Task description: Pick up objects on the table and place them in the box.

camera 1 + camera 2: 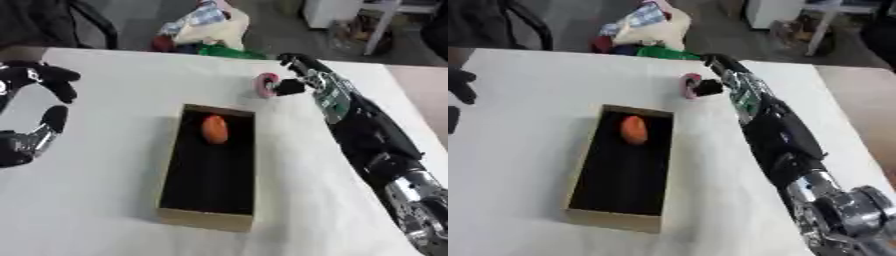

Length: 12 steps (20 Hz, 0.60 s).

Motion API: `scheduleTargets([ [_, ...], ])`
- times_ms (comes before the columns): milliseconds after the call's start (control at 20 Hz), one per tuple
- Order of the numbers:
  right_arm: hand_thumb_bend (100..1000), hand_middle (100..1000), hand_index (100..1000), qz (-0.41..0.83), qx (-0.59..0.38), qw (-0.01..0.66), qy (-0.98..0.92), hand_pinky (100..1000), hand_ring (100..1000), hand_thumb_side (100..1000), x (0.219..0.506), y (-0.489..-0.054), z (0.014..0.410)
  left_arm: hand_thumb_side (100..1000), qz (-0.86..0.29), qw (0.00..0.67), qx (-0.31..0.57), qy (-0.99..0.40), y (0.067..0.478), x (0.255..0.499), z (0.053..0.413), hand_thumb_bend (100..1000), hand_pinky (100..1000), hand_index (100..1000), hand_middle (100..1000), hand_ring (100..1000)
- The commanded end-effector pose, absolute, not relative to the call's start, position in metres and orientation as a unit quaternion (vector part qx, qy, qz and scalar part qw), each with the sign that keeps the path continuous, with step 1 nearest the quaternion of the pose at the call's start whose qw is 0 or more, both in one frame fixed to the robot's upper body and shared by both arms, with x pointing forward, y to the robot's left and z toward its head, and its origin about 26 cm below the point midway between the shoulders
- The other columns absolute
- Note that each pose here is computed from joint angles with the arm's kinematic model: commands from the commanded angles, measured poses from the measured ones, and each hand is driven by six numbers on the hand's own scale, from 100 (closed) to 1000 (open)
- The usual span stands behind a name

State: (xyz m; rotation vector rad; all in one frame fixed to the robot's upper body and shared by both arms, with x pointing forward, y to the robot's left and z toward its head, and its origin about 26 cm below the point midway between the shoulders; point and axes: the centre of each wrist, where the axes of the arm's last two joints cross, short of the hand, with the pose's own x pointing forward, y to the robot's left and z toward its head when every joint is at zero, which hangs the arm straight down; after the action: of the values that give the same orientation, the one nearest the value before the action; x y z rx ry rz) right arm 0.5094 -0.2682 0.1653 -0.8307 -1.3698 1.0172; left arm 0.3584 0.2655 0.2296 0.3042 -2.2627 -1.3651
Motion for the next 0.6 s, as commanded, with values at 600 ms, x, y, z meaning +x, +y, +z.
scheduleTargets([
  [600,169,790,867,0.424,-0.369,0.585,-0.584,818,876,426,0.509,-0.27,0.163,584,-0.495,0.22,0.118,-0.833,0.265,0.356,0.243,100,709,834,572,579],
])
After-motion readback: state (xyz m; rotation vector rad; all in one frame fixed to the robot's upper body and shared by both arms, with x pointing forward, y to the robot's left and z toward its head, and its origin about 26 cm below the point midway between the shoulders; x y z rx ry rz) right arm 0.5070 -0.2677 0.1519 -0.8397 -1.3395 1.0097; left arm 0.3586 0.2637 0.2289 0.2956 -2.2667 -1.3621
